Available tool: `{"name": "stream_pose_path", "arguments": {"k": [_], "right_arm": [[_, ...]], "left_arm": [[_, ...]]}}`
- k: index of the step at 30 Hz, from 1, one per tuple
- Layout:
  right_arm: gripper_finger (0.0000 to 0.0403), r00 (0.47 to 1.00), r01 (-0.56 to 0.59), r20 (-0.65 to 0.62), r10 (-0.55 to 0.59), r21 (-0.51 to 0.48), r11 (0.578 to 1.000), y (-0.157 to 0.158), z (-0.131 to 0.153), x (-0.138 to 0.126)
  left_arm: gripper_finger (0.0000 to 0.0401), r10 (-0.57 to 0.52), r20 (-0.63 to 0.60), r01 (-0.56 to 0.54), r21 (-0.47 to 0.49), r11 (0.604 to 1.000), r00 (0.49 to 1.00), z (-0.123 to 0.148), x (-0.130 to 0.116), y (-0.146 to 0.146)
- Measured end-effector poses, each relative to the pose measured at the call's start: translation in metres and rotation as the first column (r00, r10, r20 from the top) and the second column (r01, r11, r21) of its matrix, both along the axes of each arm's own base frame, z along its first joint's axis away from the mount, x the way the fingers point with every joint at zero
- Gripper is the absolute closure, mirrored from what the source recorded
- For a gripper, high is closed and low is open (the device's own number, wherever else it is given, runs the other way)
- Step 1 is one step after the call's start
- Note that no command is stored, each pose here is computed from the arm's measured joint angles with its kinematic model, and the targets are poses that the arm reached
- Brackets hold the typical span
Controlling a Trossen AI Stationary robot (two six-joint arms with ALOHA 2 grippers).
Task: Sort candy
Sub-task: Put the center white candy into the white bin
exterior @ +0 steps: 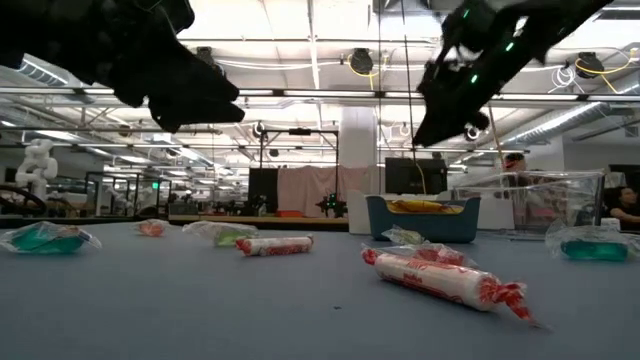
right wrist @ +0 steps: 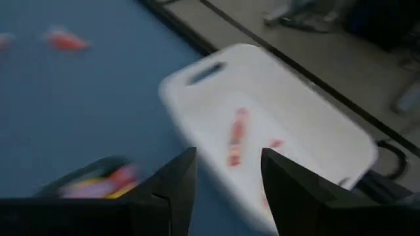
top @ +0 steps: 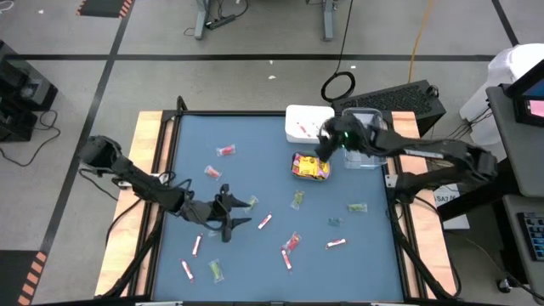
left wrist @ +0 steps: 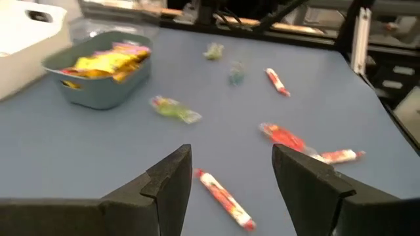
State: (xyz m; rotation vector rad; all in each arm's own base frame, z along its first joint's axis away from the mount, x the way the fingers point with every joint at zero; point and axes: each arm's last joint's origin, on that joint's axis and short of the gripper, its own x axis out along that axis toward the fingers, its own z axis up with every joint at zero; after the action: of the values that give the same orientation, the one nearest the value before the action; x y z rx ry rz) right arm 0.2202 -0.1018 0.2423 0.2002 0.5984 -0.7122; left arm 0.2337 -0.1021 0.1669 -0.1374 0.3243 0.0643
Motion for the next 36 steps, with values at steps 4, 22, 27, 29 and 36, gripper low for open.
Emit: {"name": "stream_pose_path", "arguments": {"k": [4,22,27,29,36], "right_arm": [[0.0243,0.992,-0.121,0.036,0.119,0.056,0.991,0.049,0.010,-0.001],[0.0243,0.947,-0.314,0.024,0.320,-0.135,0.940,0.214,-0.028,0.007],[0.0243,0.945,-0.327,-0.013,0.327,-0.115,0.938,0.234,-0.060,0.016],[0.0243,0.954,-0.299,-0.024,0.298,-0.122,0.947,0.236,-0.071,0.020],[0.0243,0.960,-0.276,-0.019,0.279,-0.210,0.938,0.241,-0.085,0.030]], "left_arm": [[0.0184,0.021,-0.016,-0.021,0.045,0.999,1.000,-0.007,0.014,-0.017],[0.0184,0.168,-0.126,-0.144,0.182,0.973,0.978,-0.067,0.060,-0.056],[0.0184,0.196,-0.174,-0.171,0.150,0.974,0.965,-0.090,0.059,-0.055],[0.0184,0.208,-0.179,-0.187,0.127,0.974,0.962,-0.095,0.059,-0.055],[0.0188,0.224,-0.184,-0.207,0.105,0.973,0.957,-0.102,0.059,-0.055]]}}
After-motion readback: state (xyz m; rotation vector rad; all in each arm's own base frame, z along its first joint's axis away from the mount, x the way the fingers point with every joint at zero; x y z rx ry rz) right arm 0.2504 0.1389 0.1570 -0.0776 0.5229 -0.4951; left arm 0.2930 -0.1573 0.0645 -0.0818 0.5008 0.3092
